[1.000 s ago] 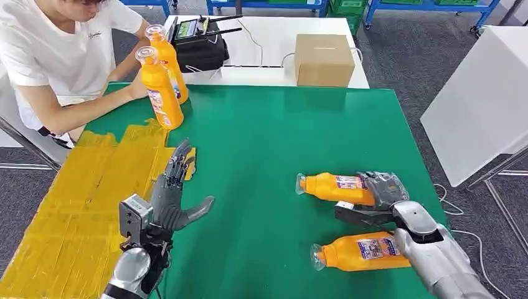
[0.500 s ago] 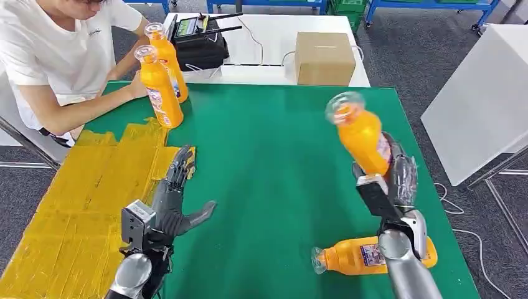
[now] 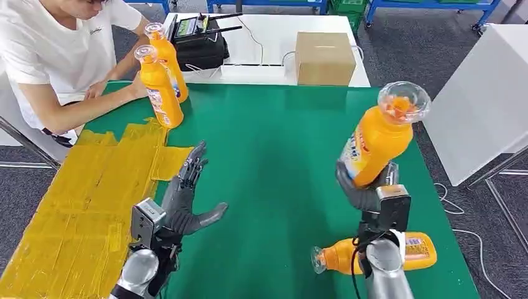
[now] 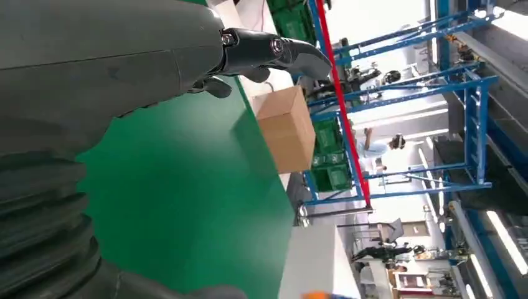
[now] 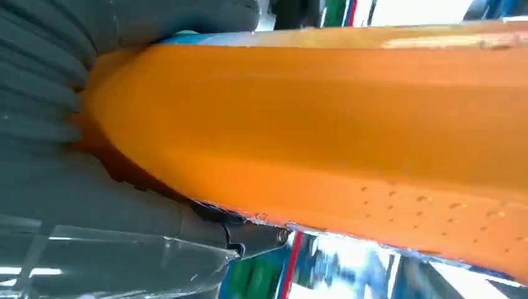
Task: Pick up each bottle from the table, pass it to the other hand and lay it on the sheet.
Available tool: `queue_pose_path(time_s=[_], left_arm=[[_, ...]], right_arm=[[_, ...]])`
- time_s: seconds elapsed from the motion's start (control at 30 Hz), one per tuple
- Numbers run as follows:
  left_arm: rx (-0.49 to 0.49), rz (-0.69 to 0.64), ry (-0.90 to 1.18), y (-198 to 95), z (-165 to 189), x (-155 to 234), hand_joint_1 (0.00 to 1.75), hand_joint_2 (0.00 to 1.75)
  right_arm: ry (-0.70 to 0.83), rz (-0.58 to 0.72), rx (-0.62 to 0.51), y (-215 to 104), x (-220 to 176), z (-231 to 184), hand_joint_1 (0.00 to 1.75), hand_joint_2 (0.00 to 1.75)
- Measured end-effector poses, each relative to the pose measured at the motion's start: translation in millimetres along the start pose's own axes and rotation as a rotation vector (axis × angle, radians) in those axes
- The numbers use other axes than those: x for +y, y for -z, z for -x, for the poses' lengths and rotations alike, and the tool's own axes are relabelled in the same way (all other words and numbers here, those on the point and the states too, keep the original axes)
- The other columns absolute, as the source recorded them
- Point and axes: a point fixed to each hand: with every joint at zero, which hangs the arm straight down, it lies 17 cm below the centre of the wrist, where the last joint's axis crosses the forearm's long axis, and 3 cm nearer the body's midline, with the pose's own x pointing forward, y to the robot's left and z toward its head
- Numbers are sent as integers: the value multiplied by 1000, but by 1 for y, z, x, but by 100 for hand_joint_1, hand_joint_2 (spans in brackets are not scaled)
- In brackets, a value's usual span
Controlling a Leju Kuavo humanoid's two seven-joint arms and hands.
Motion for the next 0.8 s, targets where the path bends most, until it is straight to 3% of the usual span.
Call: queue_pose_path(time_s=[0.47,0.8], left_arm=[[-48,23,-52,19,-17,1,0,175],[-50,59,-91,22,-21,-7,0,175]], right_arm=[[95,-280,63,-41,141,11,175,175],[41,-368,64,-61,184,16,175,175]])
